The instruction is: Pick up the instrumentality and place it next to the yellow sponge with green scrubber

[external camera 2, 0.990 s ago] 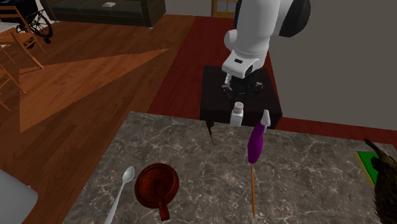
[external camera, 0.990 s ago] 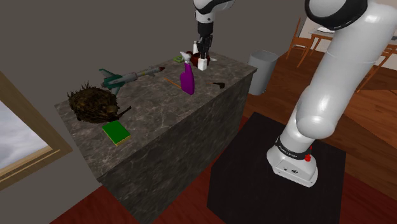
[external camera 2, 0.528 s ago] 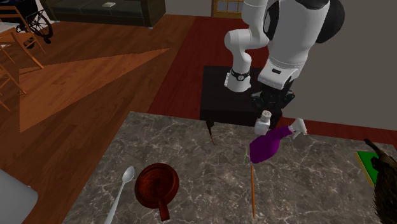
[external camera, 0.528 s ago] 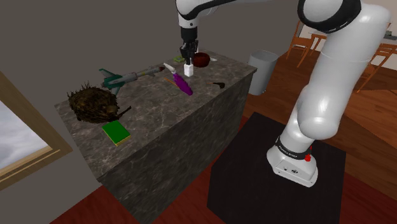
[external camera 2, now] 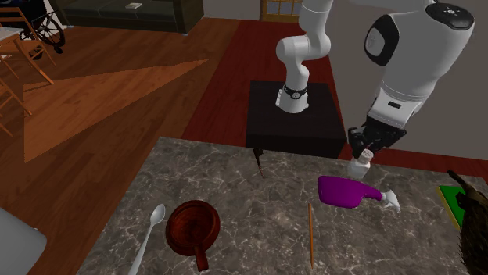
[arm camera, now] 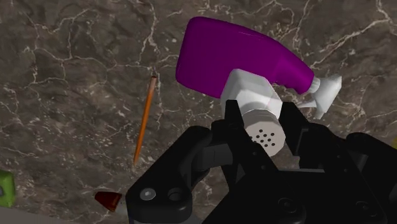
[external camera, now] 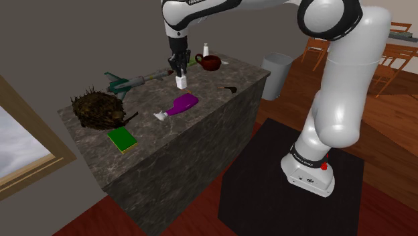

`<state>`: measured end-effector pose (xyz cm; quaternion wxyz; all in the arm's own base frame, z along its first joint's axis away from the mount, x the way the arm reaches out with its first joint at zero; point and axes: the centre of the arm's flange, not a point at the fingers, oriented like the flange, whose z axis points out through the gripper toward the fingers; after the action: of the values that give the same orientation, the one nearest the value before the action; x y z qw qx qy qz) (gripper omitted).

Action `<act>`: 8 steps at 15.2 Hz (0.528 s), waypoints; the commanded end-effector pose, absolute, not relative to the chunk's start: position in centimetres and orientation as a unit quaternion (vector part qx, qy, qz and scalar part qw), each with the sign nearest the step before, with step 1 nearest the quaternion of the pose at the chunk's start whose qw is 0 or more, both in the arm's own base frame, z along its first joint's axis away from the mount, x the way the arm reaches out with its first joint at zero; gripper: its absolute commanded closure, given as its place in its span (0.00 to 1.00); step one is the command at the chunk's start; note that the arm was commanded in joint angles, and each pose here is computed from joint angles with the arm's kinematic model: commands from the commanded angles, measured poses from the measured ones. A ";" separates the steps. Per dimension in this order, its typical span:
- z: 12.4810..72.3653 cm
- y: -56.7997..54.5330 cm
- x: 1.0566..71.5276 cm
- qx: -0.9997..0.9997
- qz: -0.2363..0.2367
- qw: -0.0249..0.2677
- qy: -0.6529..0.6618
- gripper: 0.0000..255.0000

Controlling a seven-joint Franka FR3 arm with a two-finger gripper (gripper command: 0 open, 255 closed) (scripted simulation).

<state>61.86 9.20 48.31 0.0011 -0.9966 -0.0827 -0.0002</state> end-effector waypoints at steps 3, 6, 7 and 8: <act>48.1 14.3 63.2 -0.997 0.000 0.001 -0.082 1.00; 47.7 18.1 64.3 -0.997 0.000 0.001 -0.082 1.00; 47.5 19.3 64.7 -0.997 0.000 0.001 -0.082 1.00; 47.4 20.6 65.0 -0.997 0.000 0.001 -0.082 1.00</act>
<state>64.81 19.16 47.66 0.0012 -0.9966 -0.0824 -0.0004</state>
